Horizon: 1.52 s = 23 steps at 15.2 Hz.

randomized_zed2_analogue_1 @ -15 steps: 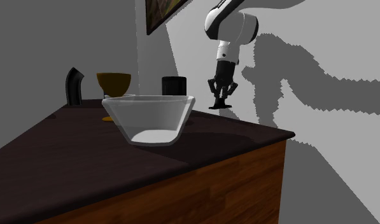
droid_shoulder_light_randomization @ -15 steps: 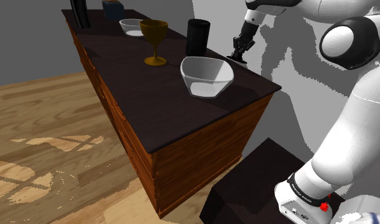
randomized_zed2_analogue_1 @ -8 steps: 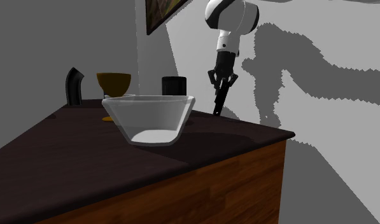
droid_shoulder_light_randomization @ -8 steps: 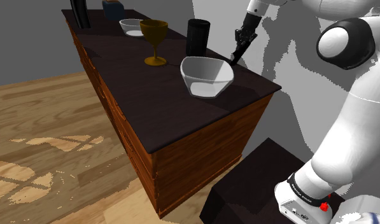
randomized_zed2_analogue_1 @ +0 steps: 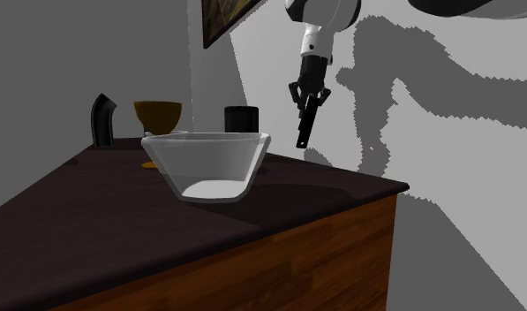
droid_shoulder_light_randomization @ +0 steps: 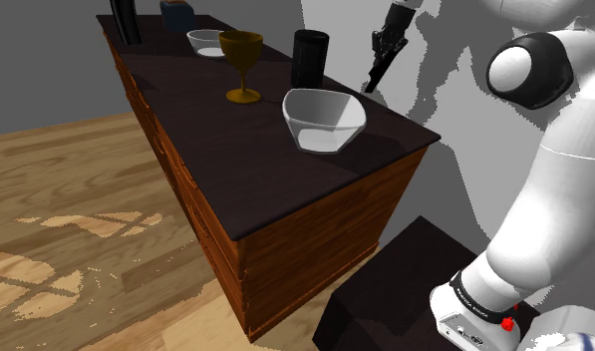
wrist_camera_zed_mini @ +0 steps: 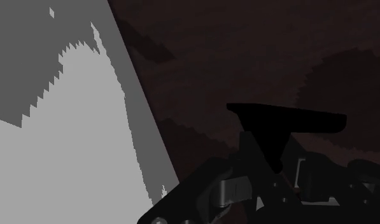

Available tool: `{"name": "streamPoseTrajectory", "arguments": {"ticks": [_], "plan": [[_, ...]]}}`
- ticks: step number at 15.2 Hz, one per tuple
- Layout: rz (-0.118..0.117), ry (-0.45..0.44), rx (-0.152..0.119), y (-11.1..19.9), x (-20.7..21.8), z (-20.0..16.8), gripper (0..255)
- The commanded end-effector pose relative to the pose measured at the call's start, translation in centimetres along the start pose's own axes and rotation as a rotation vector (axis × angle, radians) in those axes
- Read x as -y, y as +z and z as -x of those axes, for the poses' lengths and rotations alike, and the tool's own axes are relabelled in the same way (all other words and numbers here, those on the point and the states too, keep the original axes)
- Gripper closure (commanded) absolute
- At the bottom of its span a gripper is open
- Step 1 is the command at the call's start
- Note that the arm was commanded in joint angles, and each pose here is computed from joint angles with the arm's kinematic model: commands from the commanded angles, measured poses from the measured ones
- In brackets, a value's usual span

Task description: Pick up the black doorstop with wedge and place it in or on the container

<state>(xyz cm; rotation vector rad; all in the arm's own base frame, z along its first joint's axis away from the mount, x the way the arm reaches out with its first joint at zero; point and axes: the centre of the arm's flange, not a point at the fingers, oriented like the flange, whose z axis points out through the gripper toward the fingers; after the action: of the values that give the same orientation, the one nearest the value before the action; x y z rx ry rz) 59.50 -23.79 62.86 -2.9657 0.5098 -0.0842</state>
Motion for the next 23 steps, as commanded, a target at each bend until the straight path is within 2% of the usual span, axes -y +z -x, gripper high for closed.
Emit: {"name": "streamPoseTrajectory", "arguments": {"ticks": [1, 6, 23], "plan": [[0.0, 0.0, 0.0, -1.1, 0.2, 0.0, 255], [0.0, 0.0, 0.0, -3.3, 0.5, -0.1, 255], [0.0, 0.0, 0.0, -0.4, 18.9, 12.4, 255]]}}
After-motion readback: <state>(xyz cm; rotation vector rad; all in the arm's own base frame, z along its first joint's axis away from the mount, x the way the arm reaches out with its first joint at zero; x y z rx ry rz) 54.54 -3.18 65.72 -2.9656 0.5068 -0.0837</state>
